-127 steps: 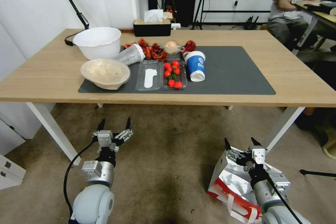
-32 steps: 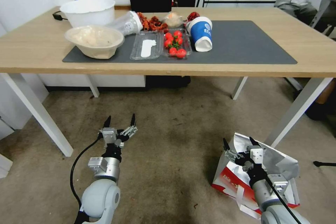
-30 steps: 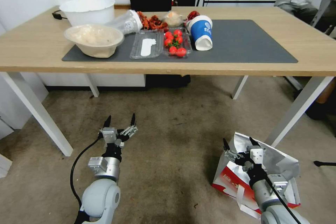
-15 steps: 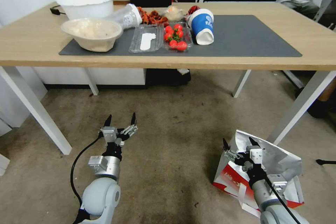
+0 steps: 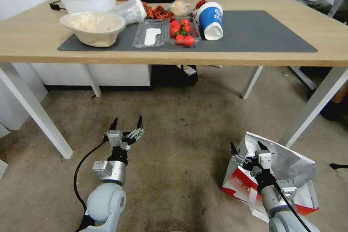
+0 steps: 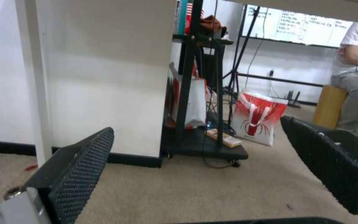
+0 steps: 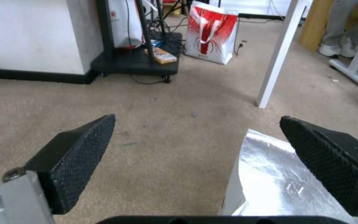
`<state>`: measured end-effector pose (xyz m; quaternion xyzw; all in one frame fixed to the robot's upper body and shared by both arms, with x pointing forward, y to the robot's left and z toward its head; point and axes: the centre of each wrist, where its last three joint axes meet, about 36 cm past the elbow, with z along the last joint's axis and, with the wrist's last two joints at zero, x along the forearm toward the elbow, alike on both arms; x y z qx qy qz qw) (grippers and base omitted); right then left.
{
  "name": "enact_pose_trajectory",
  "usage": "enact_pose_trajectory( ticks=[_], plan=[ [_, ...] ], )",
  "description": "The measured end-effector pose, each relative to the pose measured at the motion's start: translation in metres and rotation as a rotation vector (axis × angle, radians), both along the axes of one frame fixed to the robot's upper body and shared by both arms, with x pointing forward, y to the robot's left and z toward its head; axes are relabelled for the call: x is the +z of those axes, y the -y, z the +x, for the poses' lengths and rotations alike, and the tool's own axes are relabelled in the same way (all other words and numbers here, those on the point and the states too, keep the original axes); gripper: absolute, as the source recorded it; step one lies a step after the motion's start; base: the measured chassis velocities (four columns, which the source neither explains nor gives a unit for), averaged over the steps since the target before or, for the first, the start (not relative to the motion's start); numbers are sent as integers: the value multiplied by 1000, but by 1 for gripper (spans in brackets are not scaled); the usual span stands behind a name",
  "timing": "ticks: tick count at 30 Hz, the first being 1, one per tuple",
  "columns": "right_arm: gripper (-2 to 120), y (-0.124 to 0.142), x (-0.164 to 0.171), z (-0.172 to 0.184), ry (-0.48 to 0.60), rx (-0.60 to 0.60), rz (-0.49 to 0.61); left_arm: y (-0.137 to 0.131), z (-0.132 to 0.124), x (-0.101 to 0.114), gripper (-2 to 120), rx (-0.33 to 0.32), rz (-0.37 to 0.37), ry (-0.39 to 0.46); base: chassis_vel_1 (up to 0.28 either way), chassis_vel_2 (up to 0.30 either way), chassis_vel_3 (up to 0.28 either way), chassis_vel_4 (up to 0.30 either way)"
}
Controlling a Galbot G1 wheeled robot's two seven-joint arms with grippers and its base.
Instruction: Pick up the food delivery bag from the floor and place it on the table.
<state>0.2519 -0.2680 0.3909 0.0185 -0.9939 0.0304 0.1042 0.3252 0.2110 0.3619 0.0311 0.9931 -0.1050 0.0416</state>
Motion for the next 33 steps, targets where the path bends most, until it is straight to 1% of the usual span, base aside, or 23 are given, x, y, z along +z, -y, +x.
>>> enact_pose_trajectory(
  ticks=[33],
  plan=[
    [100,-3,7,-5,5,0,7,-1,-1,0,100,-12,1,13,0,0,0,0]
  ],
)
